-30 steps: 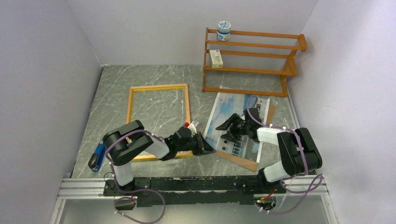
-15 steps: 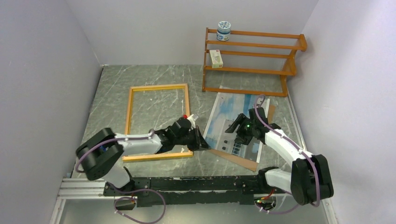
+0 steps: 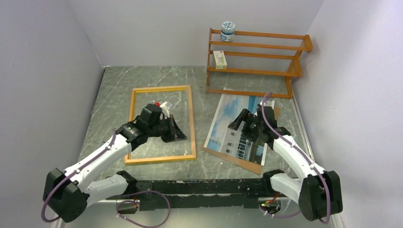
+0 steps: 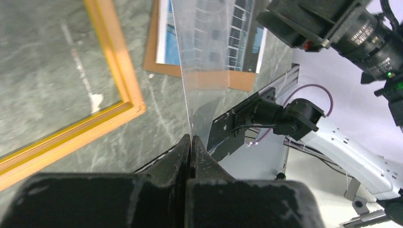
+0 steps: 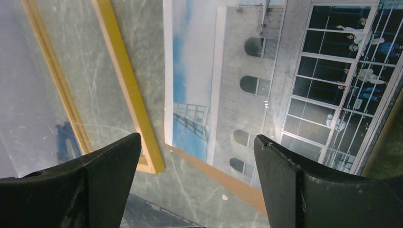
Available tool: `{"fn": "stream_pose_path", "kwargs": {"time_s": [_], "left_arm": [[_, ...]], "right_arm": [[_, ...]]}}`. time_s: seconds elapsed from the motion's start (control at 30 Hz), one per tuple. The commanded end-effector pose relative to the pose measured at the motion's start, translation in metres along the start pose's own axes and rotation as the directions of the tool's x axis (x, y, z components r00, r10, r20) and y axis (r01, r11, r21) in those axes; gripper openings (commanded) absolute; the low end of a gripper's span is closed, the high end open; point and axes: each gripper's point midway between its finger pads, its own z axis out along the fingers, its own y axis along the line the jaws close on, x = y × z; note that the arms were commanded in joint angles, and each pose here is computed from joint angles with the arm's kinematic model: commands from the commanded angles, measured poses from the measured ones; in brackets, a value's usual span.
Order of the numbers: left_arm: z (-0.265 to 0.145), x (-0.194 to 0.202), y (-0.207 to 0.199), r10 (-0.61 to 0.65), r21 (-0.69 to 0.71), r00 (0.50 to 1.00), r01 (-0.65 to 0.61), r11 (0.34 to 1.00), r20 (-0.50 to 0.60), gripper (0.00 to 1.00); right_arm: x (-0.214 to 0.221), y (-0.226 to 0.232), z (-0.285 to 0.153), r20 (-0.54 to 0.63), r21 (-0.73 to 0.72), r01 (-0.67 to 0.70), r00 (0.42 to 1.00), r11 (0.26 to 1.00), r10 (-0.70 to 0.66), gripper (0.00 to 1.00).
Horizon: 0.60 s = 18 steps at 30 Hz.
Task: Put the photo into the frame
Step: Pick up the photo frame item at the center of the board, then place the photo frame item at the center of the board.
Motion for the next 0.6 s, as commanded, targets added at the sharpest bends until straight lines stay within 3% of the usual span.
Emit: {"fn": "stream_pose_path", "kwargs": {"time_s": [0.0,0.27,0.4,0.57], "left_arm": [[-0.025,0.003,0.019,-0.009,-0.053,0.999,0.007,0.999,-0.047,0.03],[-0.039,0.010,0.073,-0.119,-0.166,0.993,0.115,0.979,-0.016,0.03],[-0.036,0.014,0.091,-0.189,-0.136,0.982,0.189,0.972,0.018,0.03],[-0.033,0.022,0.114,-0.228,-0.186,0.973,0.227,0.956,0.019,0.19]], "right_arm": [[-0.009,0.011,0.001,0.070,-0.074,0.030,0.997,0.997,-0.025,0.93],[0.014,-0.007,0.025,-0.025,-0.070,0.031,0.999,0.997,-0.033,0.93],[0.027,-0.008,0.032,-0.100,-0.095,0.034,0.994,0.995,-0.044,0.89],[0.037,-0.008,0.037,-0.150,-0.119,0.025,0.988,0.993,-0.043,0.83]]}}
